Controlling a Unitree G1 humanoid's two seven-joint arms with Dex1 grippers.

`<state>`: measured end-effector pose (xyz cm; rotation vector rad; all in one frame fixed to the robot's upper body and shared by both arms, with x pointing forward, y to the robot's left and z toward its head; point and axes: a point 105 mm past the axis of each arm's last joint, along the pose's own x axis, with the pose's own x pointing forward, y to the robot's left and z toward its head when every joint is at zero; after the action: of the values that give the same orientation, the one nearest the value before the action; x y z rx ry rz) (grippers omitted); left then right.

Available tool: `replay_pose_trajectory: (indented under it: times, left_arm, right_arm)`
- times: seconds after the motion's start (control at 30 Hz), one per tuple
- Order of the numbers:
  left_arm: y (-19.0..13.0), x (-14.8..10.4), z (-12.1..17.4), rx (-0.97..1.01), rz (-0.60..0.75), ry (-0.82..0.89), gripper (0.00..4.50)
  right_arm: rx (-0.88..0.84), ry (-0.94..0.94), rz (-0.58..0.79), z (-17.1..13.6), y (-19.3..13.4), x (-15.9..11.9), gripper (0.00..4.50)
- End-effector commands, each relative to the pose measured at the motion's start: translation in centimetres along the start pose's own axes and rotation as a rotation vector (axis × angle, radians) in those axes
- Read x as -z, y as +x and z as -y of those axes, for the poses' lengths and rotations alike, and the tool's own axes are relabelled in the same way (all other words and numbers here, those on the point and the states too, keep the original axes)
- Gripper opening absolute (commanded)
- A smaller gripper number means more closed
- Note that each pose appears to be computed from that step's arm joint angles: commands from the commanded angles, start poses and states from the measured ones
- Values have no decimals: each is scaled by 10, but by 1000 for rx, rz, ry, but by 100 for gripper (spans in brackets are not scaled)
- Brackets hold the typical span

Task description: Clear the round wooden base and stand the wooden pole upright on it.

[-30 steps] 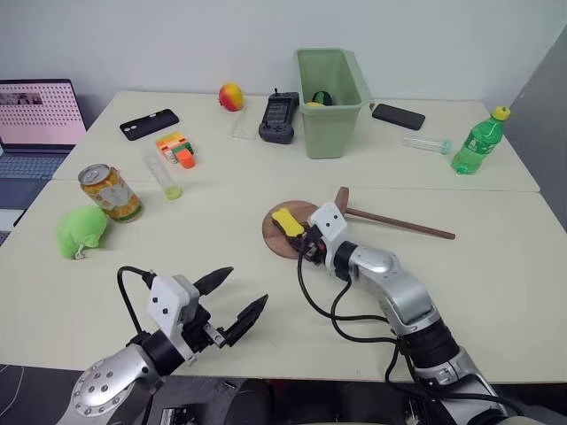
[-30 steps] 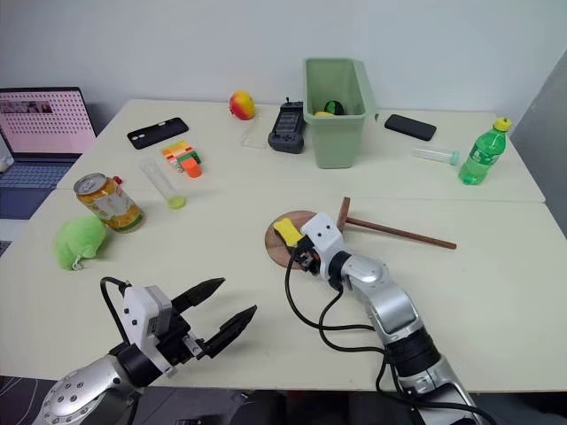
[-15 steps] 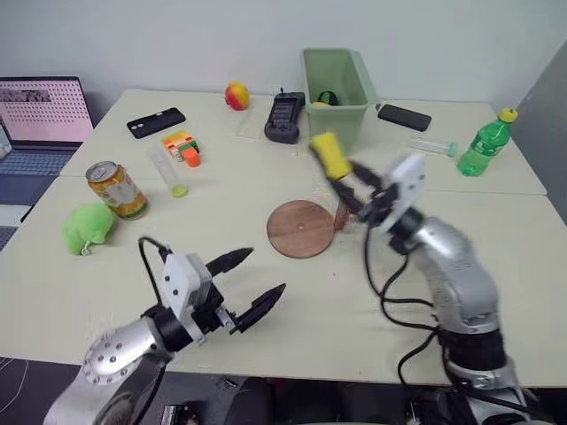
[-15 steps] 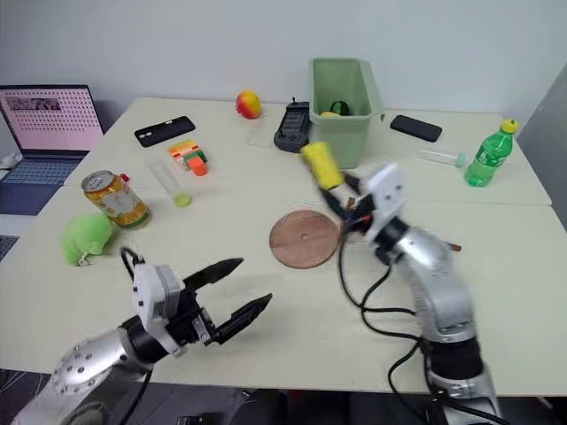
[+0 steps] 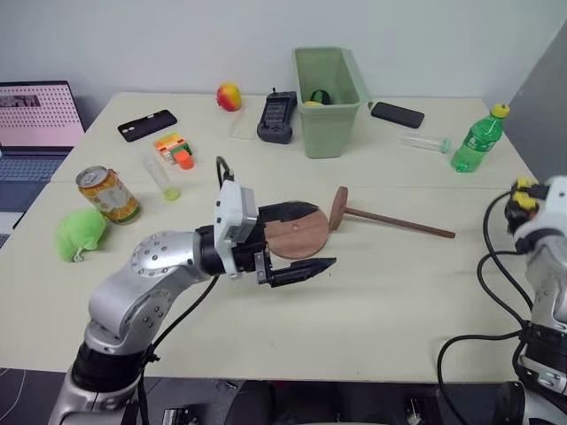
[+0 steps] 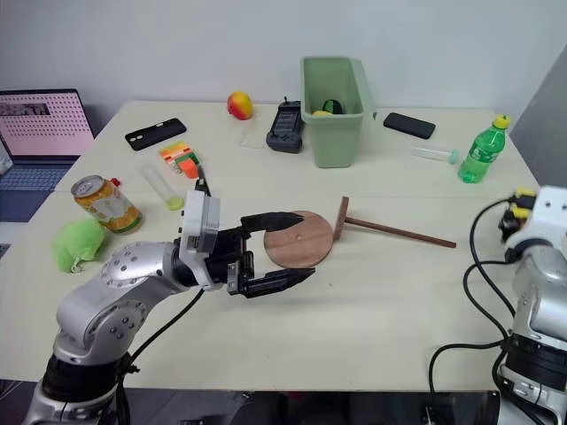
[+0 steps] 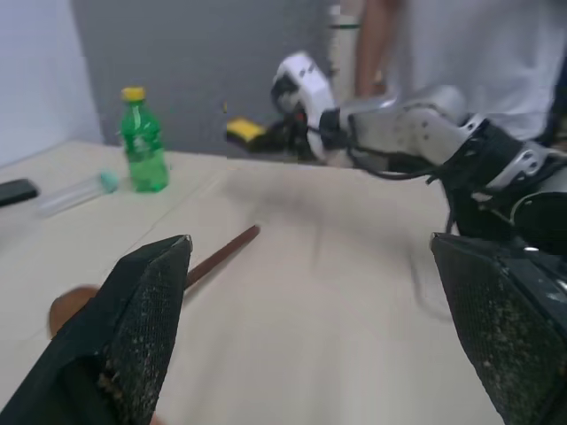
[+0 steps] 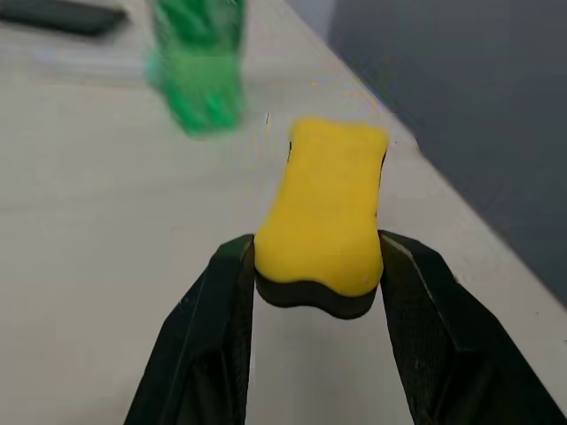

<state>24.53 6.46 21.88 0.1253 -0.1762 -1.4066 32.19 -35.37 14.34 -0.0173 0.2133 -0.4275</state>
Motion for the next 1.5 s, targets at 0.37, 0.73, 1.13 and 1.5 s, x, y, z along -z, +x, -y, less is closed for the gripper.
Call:
replay_pose_trajectory:
  times: [0.37, 0.73, 1.13, 1.5]
  left_arm:
    - [3, -6, -1, -3, 18, 17, 450]
    - [-15, -9, -5, -71, -25, 25, 450]
    - [-37, 11, 6, -124, -135, 12, 450]
    - [-34, 13, 14, -170, -116, 13, 450]
  right_arm:
    - [-63, 119, -61, -9, -5, 7, 313]
    - [-435, -195, 227, -79, -23, -70, 446]
    - [-1180, -850, -6, -181, -37, -36, 446]
    - [-1284, -1078, -98, -188, -21, -13, 446]
